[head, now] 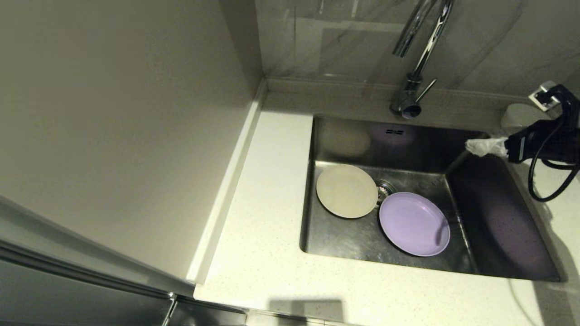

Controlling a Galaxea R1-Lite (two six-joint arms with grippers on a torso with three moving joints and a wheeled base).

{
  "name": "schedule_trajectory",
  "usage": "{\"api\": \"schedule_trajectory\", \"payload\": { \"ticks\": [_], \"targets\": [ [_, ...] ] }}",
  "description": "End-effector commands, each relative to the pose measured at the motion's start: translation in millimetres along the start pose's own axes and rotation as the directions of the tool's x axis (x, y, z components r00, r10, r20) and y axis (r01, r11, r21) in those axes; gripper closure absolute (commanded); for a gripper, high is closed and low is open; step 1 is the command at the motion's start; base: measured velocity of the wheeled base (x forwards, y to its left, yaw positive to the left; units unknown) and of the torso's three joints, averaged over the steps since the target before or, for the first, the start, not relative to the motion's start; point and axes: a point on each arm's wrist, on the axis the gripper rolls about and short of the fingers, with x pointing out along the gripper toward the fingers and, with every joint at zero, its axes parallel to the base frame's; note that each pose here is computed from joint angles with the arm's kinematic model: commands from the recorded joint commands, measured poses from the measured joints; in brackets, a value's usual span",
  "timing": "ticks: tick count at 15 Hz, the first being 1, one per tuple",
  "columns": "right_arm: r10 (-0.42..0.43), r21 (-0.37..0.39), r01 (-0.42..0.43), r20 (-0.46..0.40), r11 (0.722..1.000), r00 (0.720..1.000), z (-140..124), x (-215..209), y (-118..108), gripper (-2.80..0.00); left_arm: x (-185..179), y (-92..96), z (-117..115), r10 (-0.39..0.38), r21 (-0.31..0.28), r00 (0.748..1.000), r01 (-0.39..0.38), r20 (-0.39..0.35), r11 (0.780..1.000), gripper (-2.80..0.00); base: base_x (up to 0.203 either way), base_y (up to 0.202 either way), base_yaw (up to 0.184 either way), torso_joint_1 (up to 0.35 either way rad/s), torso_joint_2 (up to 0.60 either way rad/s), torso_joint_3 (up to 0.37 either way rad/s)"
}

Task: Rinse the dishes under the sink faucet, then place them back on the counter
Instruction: Put a plate back to the table from the sink

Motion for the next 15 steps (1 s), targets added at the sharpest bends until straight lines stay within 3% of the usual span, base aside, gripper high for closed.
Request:
{"api": "schedule_trajectory", "payload": {
  "ticks": [1,4,8,15],
  "targets": [
    [0.051,-0.007,-0.051,-0.025,0.999,0.998,5,-5,46,-2.80,0,0.0,0,0.000,-0.001,1.000,0.000,0.002,1.000,0.00,0.000,0.000,0.000,0.000,0.00,0.000],
    [0.003,0.028,0.002,-0.188,1.000,0.982,-9,19,77,-2.80,0,0.0,0,0.000,-0.001,1.000,0.000,0.002,1.000,0.00,0.000,0.000,0.000,0.000,0.00,0.000],
    [0.054,0.049,-0.042,-0.273,0.998,0.960,-37,66,85,-2.80,0,0.0,0,0.000,-0.001,1.000,0.000,0.002,1.000,0.00,0.000,0.000,0.000,0.000,0.00,0.000],
    [0.054,0.098,-0.035,-0.206,0.995,0.977,-69,151,80,-2.80,0,0.0,0,0.000,-0.001,1.000,0.000,0.002,1.000,0.00,0.000,0.000,0.000,0.000,0.00,0.000]
  ]
}}
